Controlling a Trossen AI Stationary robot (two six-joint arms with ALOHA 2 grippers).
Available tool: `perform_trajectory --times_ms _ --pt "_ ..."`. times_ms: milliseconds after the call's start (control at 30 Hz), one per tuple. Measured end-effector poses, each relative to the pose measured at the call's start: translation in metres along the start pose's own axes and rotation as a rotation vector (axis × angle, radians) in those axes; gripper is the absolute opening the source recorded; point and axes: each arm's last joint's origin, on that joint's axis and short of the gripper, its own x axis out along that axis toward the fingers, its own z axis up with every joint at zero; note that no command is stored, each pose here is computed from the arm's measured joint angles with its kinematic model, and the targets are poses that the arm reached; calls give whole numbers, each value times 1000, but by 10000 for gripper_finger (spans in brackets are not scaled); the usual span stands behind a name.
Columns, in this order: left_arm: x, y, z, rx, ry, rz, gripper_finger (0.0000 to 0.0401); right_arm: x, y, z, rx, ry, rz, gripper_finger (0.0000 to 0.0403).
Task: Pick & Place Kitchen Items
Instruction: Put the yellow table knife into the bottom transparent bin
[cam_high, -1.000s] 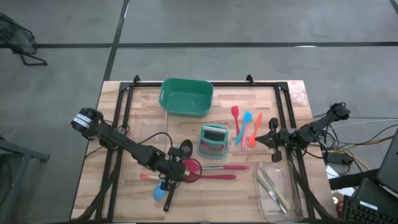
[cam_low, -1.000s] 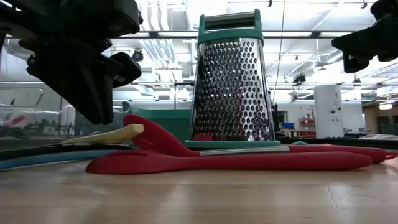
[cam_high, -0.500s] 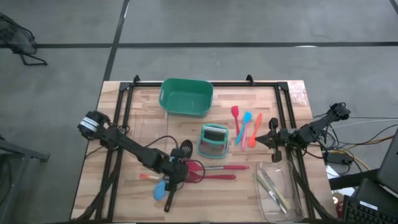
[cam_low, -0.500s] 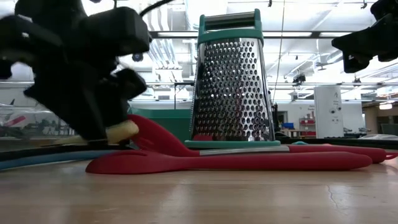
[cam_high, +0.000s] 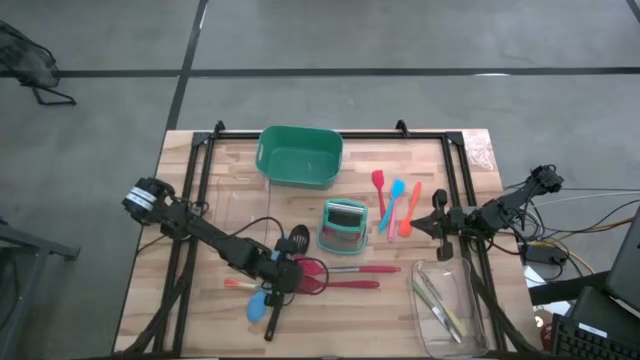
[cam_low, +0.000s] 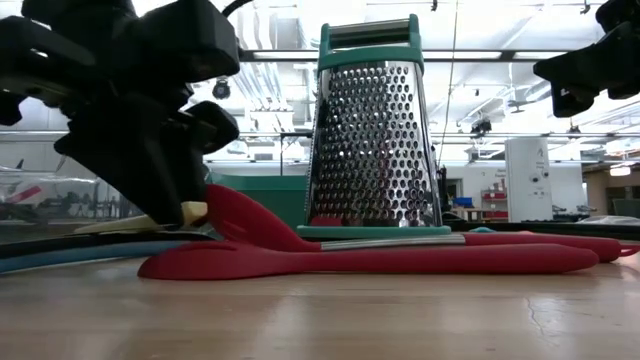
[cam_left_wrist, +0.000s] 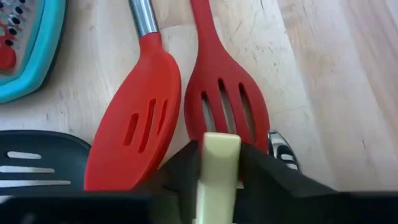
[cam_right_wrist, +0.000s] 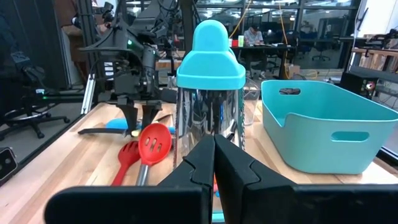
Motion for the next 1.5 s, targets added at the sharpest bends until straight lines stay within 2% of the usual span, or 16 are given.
perform_trajectory --times_ms 67,400,600,733,1033,1267,1500 --pt "-1 0 0 8 -2 -1 80 0 0 0 1 0 0 8" --pt "-10 0 4 17 -17 -30 80 0 0 1 8 -8 0 8" --pt "-43 -1 32 28 -153 -61 80 -1 0 12 89 -111 8 8" --pt "-67 -2 50 37 -241 -104 80 -2 -1 21 304 -186 23 8" --pt "-116 -3 90 44 -488 -182 80 -3 -3 25 332 -232 -46 8" --pt "-129 -5 108 52 -701 -301 80 1 4 23 350 -191 122 8" --pt "-139 -1 120 49 -858 -334 80 13 17 25 339 -183 261 8"
